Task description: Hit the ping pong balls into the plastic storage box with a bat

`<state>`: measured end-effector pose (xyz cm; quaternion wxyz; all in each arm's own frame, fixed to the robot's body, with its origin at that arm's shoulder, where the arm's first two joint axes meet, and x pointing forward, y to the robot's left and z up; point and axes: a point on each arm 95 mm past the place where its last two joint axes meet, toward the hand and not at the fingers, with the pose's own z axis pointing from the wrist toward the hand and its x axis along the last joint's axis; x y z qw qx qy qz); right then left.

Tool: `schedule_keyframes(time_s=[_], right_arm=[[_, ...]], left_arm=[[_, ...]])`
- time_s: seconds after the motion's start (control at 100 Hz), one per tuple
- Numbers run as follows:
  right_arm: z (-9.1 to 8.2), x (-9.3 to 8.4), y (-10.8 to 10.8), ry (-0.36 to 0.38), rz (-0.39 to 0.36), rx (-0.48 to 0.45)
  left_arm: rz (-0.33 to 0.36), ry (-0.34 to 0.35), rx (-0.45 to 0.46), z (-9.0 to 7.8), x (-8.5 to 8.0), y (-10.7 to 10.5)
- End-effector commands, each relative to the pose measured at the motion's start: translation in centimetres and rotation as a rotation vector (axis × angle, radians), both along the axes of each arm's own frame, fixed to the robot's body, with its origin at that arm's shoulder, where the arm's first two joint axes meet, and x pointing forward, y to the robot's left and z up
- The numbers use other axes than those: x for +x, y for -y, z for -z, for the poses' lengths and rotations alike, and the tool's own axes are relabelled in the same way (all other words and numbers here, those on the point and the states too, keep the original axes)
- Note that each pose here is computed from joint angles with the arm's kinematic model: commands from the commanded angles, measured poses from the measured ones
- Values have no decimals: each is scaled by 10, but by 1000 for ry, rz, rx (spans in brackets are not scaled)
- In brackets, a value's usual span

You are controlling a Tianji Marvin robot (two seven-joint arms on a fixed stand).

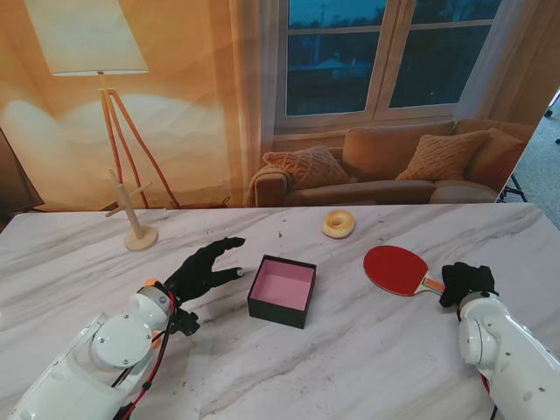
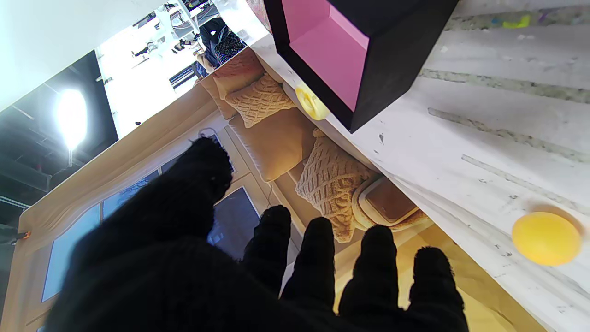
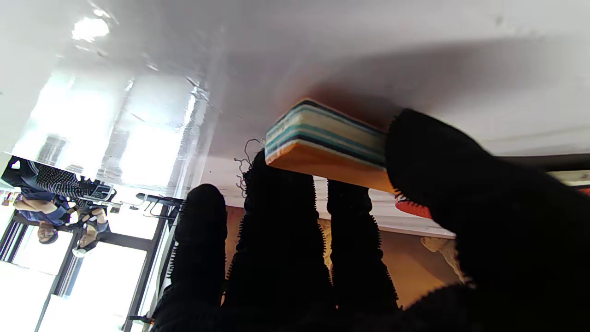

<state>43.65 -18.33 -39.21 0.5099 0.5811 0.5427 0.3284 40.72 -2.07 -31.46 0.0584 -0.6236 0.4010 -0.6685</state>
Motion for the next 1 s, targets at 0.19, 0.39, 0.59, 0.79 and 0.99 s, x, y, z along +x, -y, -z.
schedule_keyframes(time_s=[0.19, 0.39, 0.59, 0.79, 0.99], right_arm=[[18, -14, 1, -61, 20, -5], [18, -14, 3, -58, 28, -3], [19, -15, 4, -53, 33, -6], [20, -15, 4, -52, 36, -3], [20, -14, 5, -45, 34, 2]], left_arm=[[8, -13, 0, 3, -1, 1], [7, -10, 0, 3, -1, 1], [10, -12, -1, 3, -2, 1], [8, -10, -1, 3, -1, 0], [8, -9, -2, 3, -1, 0]])
